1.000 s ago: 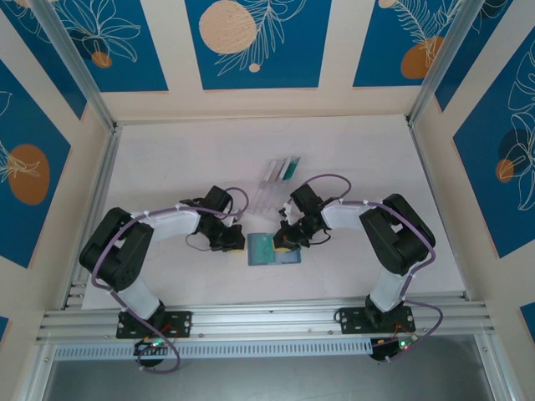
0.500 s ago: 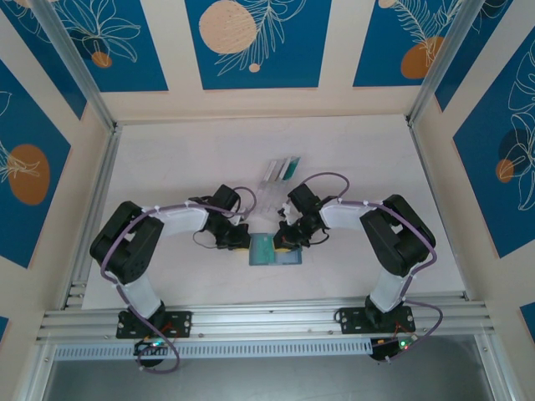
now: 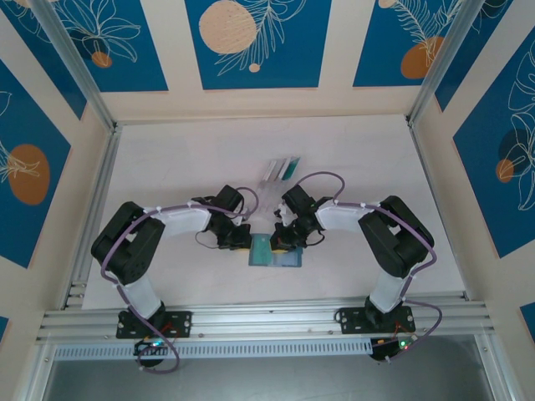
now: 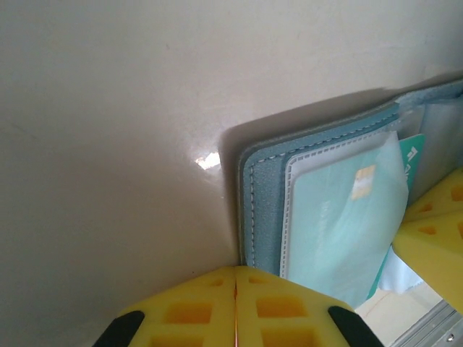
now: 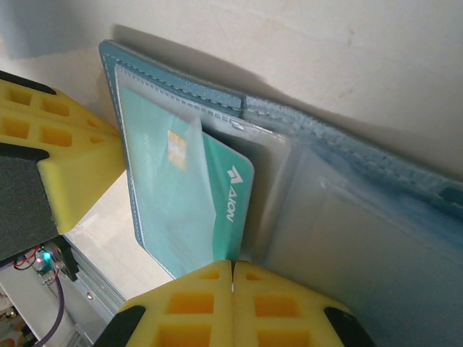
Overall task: Put the credit cards into the card holder
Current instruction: Insert the credit card into the card slot.
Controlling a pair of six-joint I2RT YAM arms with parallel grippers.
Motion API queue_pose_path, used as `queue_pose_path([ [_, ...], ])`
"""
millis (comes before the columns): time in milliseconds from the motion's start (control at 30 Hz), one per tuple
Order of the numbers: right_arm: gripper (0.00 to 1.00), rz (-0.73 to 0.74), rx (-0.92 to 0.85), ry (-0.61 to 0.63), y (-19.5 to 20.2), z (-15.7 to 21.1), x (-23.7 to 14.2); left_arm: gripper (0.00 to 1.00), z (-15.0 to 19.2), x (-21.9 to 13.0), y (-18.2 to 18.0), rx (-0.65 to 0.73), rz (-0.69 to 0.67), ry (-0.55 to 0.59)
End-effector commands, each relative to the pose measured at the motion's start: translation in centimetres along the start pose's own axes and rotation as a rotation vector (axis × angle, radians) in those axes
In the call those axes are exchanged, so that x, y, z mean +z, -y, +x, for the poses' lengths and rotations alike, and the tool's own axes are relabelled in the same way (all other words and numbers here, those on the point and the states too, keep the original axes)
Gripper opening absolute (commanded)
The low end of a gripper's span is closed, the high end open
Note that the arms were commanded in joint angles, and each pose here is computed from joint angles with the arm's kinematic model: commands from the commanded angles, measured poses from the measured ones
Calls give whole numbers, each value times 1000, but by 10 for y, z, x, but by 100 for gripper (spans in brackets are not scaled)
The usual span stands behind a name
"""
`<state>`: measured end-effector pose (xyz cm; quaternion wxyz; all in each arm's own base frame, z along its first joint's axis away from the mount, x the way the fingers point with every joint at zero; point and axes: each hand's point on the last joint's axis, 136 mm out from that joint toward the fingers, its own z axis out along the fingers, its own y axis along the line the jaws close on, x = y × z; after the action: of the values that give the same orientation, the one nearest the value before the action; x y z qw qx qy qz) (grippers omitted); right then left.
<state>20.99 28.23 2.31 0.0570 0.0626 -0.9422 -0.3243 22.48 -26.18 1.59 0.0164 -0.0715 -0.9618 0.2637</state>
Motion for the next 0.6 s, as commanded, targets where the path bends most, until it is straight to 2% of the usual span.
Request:
queue_pose_path([
  [0,6,-40,-38,37,-21,-6,-7,7,10,22,25,63,64,-41],
  [167,13,-13,-25,49,-16,-5,-14,6,8,17,12,-26,66,-16],
  [300,30,27,-17,69,-11,-1,-24,7,2,-5,0,-61,46,48],
  [400,39,46,-15,82,-9,3,-34,11,-4,-24,0,-82,87,78],
  [567,46,61,-20,93,-10,8,-47,19,-17,-54,9,-97,162,137],
])
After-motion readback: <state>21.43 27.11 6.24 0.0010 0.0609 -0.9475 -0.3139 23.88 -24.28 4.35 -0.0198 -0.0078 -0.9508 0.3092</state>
